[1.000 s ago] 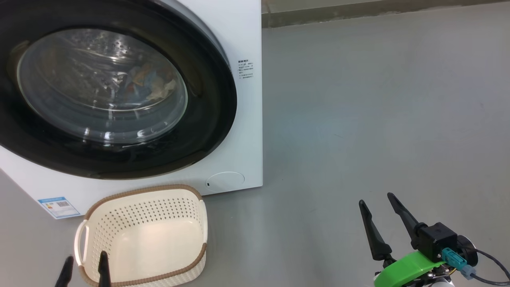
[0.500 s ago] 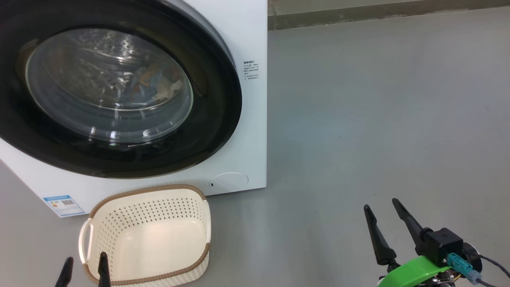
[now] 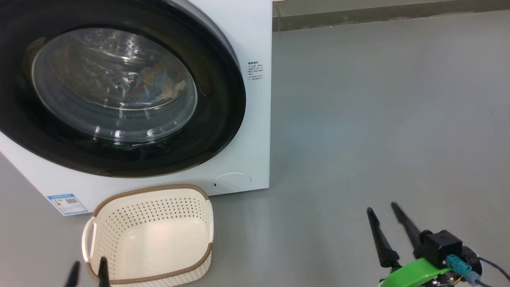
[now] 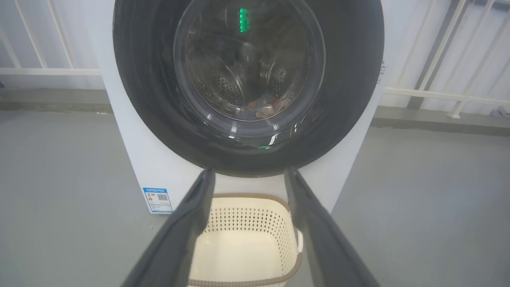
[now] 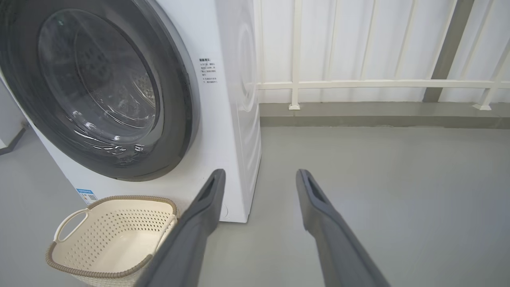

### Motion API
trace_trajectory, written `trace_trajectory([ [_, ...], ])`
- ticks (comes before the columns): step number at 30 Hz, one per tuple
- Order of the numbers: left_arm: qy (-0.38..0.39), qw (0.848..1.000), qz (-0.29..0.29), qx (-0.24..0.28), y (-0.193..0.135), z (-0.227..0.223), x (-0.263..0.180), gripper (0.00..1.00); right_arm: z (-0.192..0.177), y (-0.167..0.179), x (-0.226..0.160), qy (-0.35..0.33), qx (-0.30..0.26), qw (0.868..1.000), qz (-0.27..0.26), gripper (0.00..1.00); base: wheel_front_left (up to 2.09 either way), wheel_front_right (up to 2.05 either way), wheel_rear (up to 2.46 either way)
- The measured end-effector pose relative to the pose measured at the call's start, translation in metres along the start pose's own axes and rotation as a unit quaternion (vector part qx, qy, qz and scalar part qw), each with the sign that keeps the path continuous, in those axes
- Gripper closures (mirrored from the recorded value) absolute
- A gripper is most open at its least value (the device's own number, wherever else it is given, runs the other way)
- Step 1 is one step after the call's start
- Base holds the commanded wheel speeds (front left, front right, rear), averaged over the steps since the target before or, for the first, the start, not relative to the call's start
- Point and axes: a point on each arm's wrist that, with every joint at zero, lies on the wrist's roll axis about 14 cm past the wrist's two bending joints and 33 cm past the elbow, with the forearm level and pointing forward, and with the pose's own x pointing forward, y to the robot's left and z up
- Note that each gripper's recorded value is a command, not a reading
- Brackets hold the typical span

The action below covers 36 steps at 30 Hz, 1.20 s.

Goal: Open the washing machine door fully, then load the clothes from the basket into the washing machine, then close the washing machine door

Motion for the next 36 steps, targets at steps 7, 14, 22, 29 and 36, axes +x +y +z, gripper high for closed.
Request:
trace_trajectory([
  [7,0.037,0.999,0.010,-0.021,-0.003,-0.023,-0.006,1.00,-0.031,-0.003,-0.015,0.051,0.011,0.999,-0.009,1.00,0.00,0.00,0.00],
  [14,0.047,0.997,0.021,-0.058,0.000,-0.028,-0.007,1.00,-0.034,-0.006,-0.016,0.057,0.050,0.997,-0.022,1.00,0.00,0.00,0.00],
  [22,0.057,0.993,0.031,-0.102,0.001,-0.033,-0.007,1.00,-0.035,-0.010,-0.016,0.059,0.096,0.993,-0.036,1.00,0.00,0.00,0.00],
  [29,0.063,0.987,0.039,-0.141,0.002,-0.035,-0.005,1.00,-0.036,-0.014,-0.016,0.061,0.137,0.988,-0.049,1.00,0.00,0.00,0.00],
  [36,0.066,0.980,0.046,-0.184,0.002,-0.037,-0.002,1.00,-0.038,-0.019,-0.016,0.064,0.180,0.979,-0.064,1.00,0.00,0.00,0.00],
])
